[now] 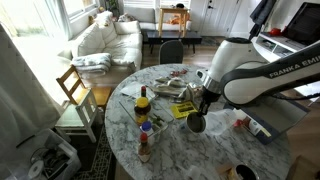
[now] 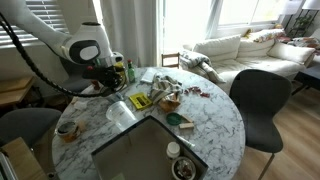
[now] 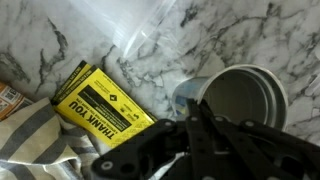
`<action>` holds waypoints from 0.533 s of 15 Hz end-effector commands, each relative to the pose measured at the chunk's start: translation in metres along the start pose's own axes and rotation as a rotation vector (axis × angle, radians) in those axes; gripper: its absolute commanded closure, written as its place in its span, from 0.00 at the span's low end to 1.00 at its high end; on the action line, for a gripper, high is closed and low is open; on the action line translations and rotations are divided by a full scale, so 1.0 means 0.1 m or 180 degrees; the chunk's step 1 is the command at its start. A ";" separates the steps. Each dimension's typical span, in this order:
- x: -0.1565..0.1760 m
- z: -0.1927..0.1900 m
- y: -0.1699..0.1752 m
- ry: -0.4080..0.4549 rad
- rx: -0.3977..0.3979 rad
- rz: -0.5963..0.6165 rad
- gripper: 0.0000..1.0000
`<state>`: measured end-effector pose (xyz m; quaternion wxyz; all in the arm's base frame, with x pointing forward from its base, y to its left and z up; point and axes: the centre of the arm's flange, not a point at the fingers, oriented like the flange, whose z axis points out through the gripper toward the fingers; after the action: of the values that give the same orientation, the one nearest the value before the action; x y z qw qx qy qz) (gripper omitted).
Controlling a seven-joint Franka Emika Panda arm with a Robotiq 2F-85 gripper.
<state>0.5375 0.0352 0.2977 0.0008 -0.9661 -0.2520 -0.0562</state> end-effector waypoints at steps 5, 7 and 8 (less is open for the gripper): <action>-0.13 -0.03 -0.03 -0.0194 0.0159 -0.0170 0.99; -0.14 -0.09 -0.02 -0.0265 0.0195 -0.0257 0.99; -0.14 -0.13 -0.02 -0.0298 0.0207 -0.0295 0.99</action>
<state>0.5308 0.0340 0.2986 0.0098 -0.9601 -0.2784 -0.0234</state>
